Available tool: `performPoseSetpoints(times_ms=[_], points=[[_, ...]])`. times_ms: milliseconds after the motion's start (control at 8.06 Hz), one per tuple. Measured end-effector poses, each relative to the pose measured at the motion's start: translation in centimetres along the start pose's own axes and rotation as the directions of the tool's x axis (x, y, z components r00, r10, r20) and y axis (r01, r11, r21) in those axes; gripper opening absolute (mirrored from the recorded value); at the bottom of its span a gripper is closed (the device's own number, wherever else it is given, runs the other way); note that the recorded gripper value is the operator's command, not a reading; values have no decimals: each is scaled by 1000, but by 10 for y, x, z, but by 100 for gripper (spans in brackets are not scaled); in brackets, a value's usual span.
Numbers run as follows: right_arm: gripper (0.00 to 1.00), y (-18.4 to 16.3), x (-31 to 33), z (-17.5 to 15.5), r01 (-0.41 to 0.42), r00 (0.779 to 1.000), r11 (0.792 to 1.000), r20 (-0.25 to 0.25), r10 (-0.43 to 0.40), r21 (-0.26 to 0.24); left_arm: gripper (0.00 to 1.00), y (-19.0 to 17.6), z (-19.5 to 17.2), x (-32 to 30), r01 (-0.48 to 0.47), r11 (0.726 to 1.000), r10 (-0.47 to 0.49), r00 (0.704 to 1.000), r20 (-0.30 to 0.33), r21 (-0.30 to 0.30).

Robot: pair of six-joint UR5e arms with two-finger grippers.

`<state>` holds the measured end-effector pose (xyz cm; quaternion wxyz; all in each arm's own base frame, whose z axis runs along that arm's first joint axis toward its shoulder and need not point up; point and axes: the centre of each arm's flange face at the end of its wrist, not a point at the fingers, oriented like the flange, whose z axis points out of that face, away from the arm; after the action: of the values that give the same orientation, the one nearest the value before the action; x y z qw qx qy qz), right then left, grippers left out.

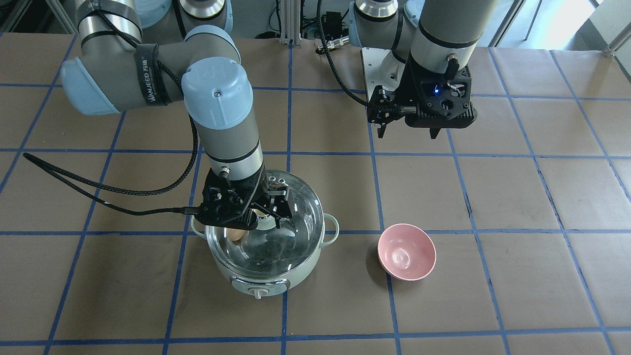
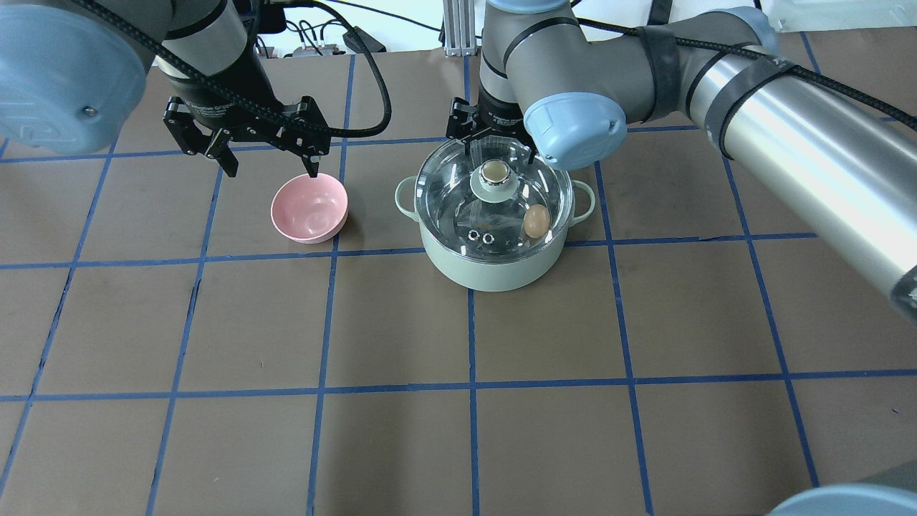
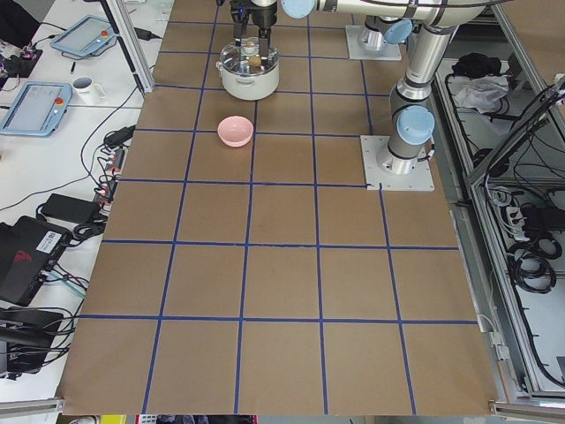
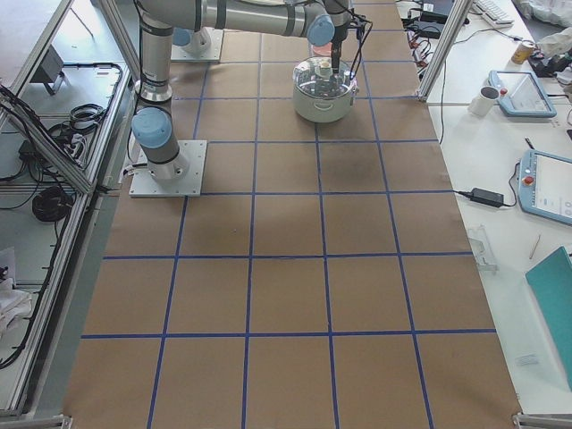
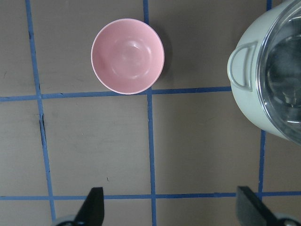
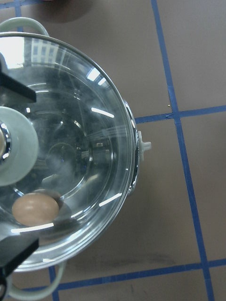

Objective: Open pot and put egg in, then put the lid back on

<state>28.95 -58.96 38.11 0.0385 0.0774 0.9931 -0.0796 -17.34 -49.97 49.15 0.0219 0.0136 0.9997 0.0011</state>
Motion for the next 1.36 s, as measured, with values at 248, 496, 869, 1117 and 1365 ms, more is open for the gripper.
performPoseSetpoints(times_ms=[248, 496, 869, 1117, 1365], points=[[100, -12, 41, -38, 50, 999, 999, -10, -50, 8, 100, 0, 0, 0, 0, 1000, 0, 1000, 1, 0], [100, -2, 89, -91, 112, 993, 993, -31, -113, -31, 100, 0, 0, 0, 0, 1000, 0, 1000, 0, 1], [100, 51, 130, -173, 210, 975, 974, -56, -215, -80, 100, 0, -1, 0, -1, 1000, 1, 1000, 1, 3], [100, 62, 132, -187, 237, 969, 969, -48, -241, -70, 100, 0, -1, 0, -3, 1000, 3, 1000, 3, 4], [100, 64, 132, -188, 290, 955, 954, -37, -293, -68, 100, 0, 0, 0, -4, 1000, 4, 1000, 4, 3]])
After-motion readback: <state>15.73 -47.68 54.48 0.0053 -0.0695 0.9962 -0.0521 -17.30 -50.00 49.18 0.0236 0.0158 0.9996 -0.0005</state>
